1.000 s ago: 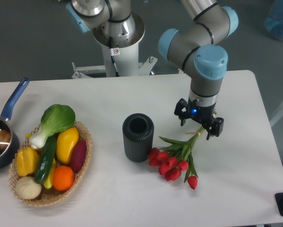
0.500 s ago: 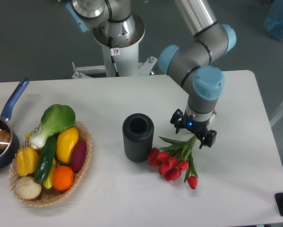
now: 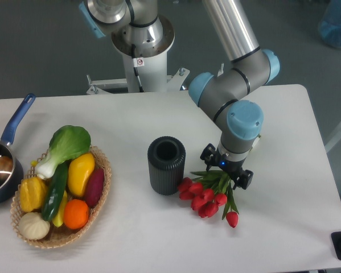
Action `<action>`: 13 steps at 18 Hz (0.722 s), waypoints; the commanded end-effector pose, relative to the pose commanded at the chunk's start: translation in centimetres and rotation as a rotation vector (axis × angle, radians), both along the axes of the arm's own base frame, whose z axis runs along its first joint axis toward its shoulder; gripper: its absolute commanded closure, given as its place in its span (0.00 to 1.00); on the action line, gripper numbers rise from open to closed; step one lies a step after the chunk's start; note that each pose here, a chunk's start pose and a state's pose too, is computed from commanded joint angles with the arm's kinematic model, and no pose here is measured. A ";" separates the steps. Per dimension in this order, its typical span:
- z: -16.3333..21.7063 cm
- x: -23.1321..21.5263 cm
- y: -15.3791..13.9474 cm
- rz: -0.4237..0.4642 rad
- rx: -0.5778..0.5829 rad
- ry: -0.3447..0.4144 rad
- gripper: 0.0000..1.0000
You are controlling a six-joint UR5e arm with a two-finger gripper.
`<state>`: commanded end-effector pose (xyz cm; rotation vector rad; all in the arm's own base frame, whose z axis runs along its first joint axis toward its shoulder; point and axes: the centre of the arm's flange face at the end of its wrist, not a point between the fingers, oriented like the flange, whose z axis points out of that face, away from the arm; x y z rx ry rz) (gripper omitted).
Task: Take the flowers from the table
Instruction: 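Lower the open gripper down onto the green tulip stems, then close the gripper around the tulip stems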
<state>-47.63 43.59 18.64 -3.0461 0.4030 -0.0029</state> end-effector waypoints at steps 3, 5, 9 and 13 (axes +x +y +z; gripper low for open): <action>-0.2 0.1 0.3 -0.005 0.004 0.007 0.01; -0.1 0.1 0.4 -0.006 0.005 0.009 0.25; 0.3 0.3 0.3 -0.005 0.006 0.014 0.64; 1.0 0.2 0.1 0.035 0.011 0.019 0.73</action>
